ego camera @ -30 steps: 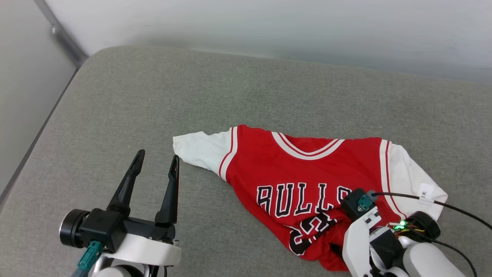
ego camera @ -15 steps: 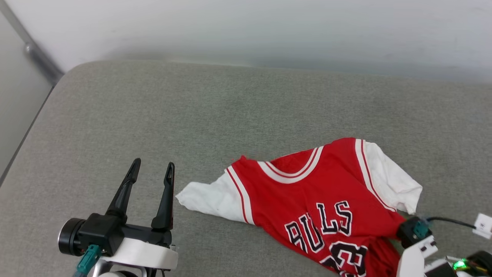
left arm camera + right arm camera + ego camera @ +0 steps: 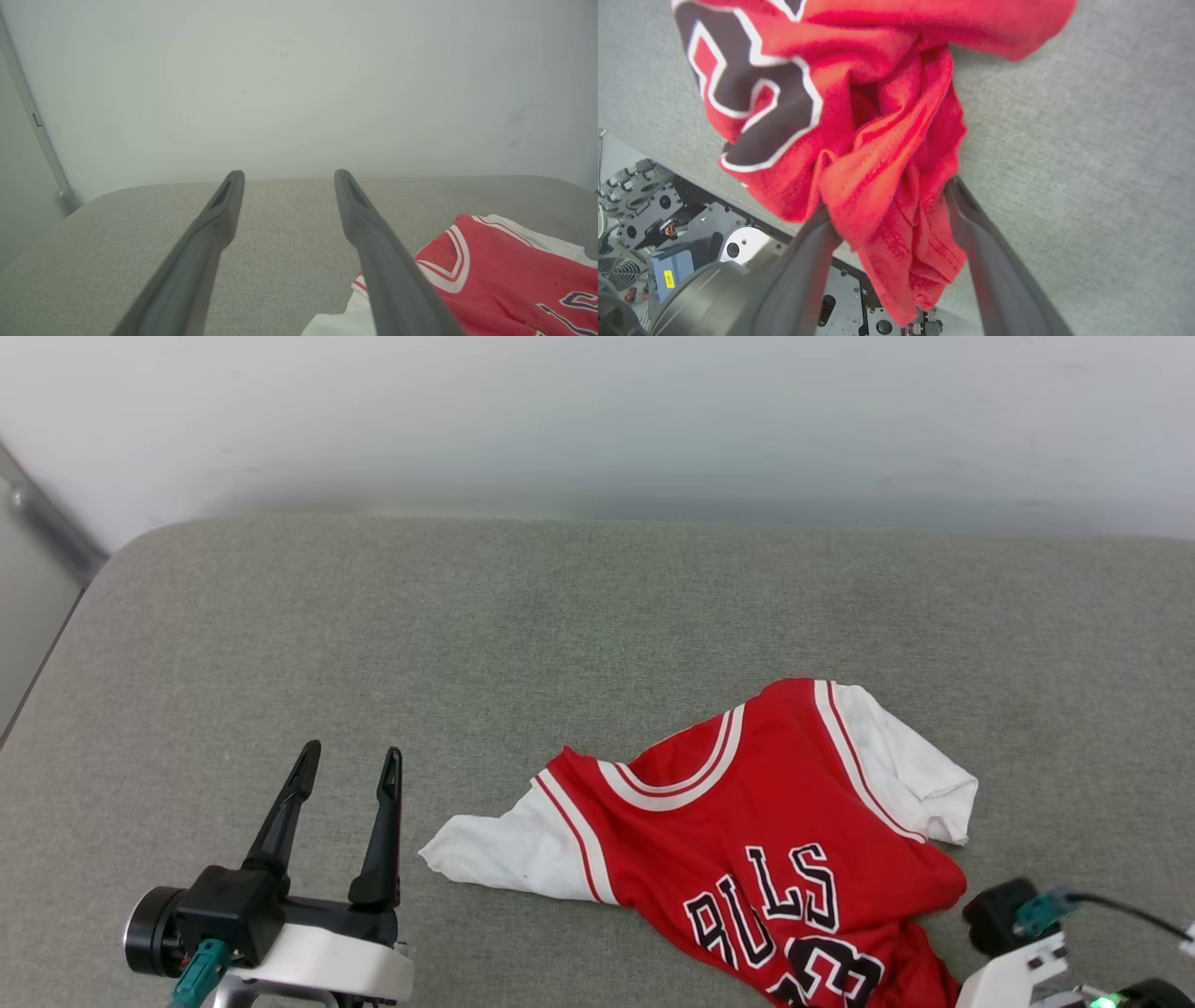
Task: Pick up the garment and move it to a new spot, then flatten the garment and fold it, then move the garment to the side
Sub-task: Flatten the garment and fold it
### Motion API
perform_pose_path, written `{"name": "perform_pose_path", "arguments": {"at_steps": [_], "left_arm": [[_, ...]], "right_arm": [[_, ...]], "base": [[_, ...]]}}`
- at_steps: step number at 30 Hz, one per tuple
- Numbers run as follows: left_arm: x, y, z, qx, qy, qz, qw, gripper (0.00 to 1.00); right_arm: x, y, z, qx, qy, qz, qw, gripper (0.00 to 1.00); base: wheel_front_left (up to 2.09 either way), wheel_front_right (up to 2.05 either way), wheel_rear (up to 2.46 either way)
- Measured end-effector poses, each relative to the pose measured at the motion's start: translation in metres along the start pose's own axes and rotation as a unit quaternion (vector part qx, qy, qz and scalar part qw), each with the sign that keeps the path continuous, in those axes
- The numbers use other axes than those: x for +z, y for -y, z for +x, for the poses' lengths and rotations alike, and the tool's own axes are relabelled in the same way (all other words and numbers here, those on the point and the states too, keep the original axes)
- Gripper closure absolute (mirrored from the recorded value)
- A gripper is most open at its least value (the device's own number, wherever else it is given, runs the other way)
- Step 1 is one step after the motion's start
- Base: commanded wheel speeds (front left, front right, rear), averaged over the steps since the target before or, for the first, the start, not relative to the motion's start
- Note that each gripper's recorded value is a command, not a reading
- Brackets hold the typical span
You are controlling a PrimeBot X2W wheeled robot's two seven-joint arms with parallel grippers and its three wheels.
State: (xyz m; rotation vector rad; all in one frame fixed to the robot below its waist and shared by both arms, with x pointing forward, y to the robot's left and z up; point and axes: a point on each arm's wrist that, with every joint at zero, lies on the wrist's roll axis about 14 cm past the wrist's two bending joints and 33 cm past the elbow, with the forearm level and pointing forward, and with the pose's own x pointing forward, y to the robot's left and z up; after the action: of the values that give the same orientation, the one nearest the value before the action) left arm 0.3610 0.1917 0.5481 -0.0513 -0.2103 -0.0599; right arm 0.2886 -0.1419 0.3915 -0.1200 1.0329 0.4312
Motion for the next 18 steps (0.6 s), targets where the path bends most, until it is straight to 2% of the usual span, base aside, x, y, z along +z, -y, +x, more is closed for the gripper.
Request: {"name": "perform_pose_path", "arguments": {"at_steps": [4, 8, 13, 18], "left_arm": [[0.003, 0.001, 0.000, -0.003, 0.005, 0.001, 1.000, 0.00], [0.004, 0.003, -0.002, -0.007, 0.005, 0.001, 1.000, 0.00], [0.004, 0.003, -0.001, -0.008, 0.006, -0.002, 1.000, 0.00], [0.001, 0.008, 0.000, -0.015, 0.002, -0.009, 1.000, 0.00]], "right_arm": [[0.044, 0.005, -0.024, -0.003, 0.104, 0.021, 0.994, 0.00], [0.091, 0.018, -0.056, -0.019, 0.221, 0.036, 0.974, 0.00], [0.140, 0.035, -0.097, -0.048, 0.370, 0.045, 0.927, 0.00], [0.159, 0.042, -0.113, -0.071, 0.466, 0.047, 0.881, 0.00]], "base": [[0.00, 0.00, 0.00], [0.00, 0.00, 0.00], [0.00, 0.00, 0.00], [0.00, 0.00, 0.00]]}}
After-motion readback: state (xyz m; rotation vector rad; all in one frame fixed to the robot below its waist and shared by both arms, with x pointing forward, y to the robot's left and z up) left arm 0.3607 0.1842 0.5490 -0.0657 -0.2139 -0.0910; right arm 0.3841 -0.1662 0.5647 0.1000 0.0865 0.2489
